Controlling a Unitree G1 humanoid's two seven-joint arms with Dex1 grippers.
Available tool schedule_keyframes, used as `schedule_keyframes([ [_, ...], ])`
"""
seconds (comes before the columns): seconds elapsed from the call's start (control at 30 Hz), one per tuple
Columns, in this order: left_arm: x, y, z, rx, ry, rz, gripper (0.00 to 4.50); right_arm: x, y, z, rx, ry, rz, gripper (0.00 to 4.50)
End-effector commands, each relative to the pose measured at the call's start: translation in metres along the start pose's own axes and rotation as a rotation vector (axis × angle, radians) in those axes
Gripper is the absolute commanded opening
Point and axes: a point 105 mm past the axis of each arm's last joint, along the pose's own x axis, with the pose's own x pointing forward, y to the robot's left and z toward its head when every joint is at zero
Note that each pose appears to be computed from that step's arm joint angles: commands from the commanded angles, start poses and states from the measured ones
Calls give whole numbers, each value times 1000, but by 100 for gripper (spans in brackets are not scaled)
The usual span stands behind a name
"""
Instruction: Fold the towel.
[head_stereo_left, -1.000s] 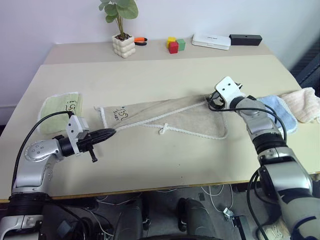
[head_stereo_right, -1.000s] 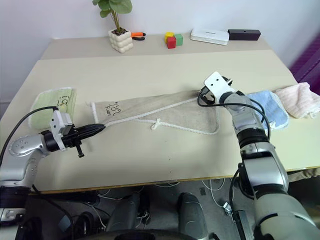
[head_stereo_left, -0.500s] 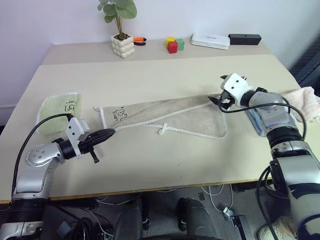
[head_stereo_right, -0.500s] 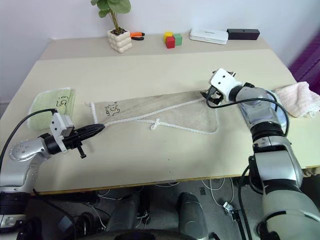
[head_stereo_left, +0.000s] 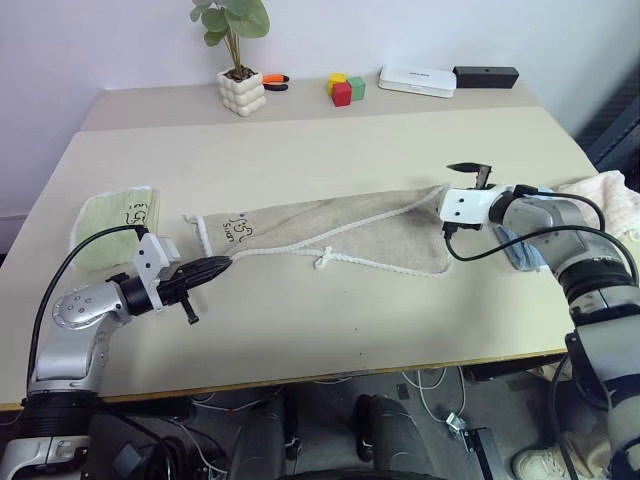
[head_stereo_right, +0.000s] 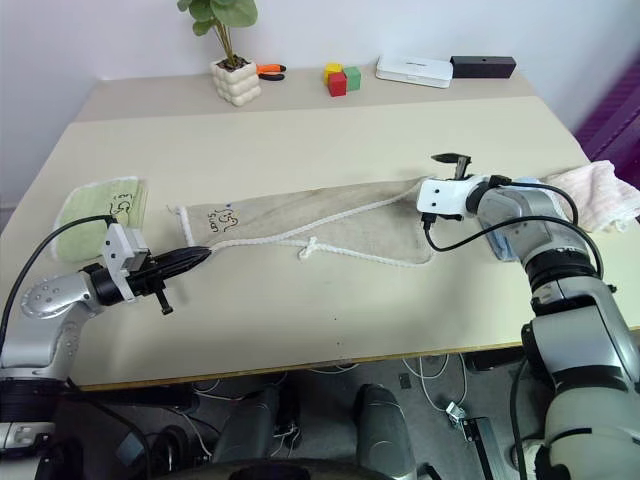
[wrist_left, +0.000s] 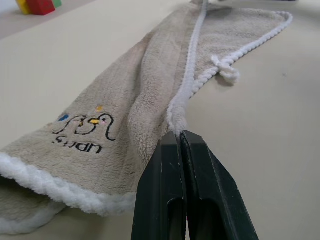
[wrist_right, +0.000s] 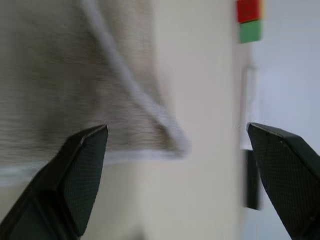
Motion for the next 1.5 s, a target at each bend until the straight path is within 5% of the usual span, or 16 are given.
schedule_keyframes([
  [0.03, 0, -3, 7, 33, -18, -9, 2, 2, -17, -3, -109, 36, -74, 450],
  [0.37, -4, -10, 6, 18, -19, 3, 2, 14, -14, -2, -292, 73, -84, 450],
  [0.73, -16, -18, 3, 6, -10, 24, 2, 29, -12, 23, -236, 4, -88, 450],
  [0.83, -23, -17, 0, -3, 0, 45, 0, 31, -10, 24, -209, 5, -68, 359],
  [1.07, -31, -17, -3, -9, 12, 60, 0, 31, -10, 23, -221, 18, -66, 5],
  [1.33, -30, -18, -5, -11, 14, 58, 0, 24, -4, 17, -189, 4, -24, 5],
  [1.5, -27, -7, -5, 33, 27, 93, 0, 6, 4, 21, -59, -120, 86, 5],
])
